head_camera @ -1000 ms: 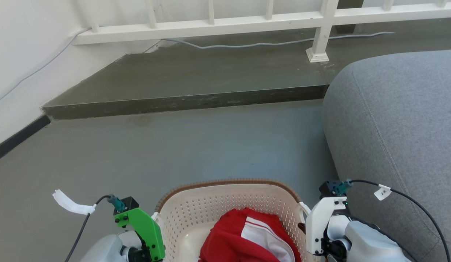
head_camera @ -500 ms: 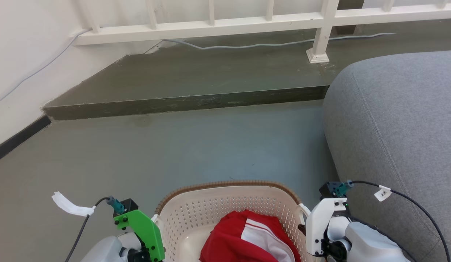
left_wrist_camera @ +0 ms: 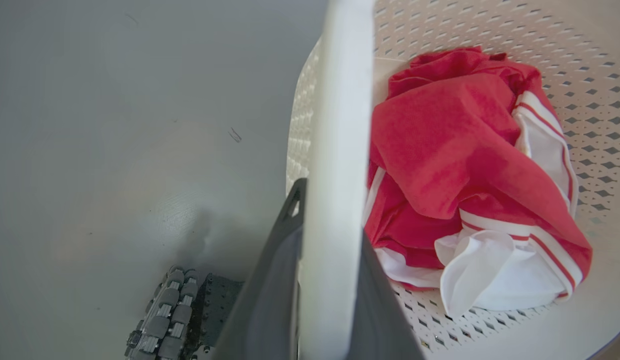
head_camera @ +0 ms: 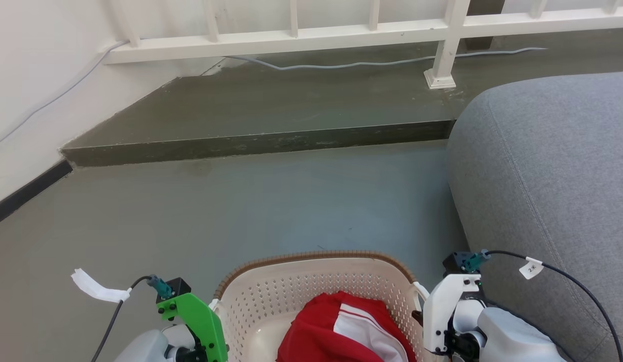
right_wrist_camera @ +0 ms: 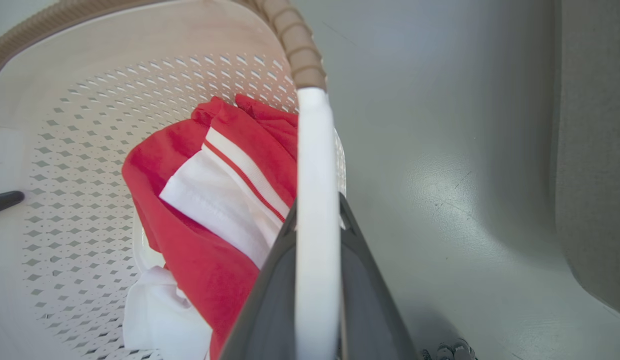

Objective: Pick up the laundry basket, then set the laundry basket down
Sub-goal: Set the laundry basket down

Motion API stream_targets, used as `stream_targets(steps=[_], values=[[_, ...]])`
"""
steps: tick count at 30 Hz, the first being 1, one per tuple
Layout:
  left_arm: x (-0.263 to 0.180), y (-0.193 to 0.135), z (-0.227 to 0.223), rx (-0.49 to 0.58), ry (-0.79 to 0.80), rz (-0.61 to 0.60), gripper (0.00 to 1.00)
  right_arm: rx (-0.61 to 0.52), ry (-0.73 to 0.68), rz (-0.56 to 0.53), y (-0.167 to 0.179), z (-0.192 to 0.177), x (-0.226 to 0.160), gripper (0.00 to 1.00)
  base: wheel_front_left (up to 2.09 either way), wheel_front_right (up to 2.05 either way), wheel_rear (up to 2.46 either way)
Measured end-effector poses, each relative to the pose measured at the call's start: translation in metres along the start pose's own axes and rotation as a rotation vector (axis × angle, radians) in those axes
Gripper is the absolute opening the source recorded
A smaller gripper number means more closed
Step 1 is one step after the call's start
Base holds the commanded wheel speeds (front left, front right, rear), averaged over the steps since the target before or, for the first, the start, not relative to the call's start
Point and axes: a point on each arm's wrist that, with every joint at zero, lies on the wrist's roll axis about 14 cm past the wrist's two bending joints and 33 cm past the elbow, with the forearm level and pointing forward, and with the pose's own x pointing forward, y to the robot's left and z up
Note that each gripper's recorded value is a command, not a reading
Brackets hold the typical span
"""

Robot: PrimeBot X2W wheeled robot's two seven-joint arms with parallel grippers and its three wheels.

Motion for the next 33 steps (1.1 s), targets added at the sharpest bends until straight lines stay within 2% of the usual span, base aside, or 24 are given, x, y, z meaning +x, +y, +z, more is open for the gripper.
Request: stream_targets(steps=[21,27,33], values=[[0.003,-0.001,0.003,-0.004,-0.020,-0.012,0.00,0.002,-0.020,-0.002,-0.002,0.000,0.003,0.00,0.00,0.00,0.00],[0.012,0.002,0.011,-0.003,-0.054,-0.012,0.00,-0.009,-0.070,-0.013,-0.006,0.016,0.011,0.00,0.00,0.00,0.00],[0.021,0.005,0.040,0.056,-0.109,-0.006,0.00,-0.007,-0.118,-0.024,-0.010,0.034,0.023,0.00,0.00,0.00,0.00]])
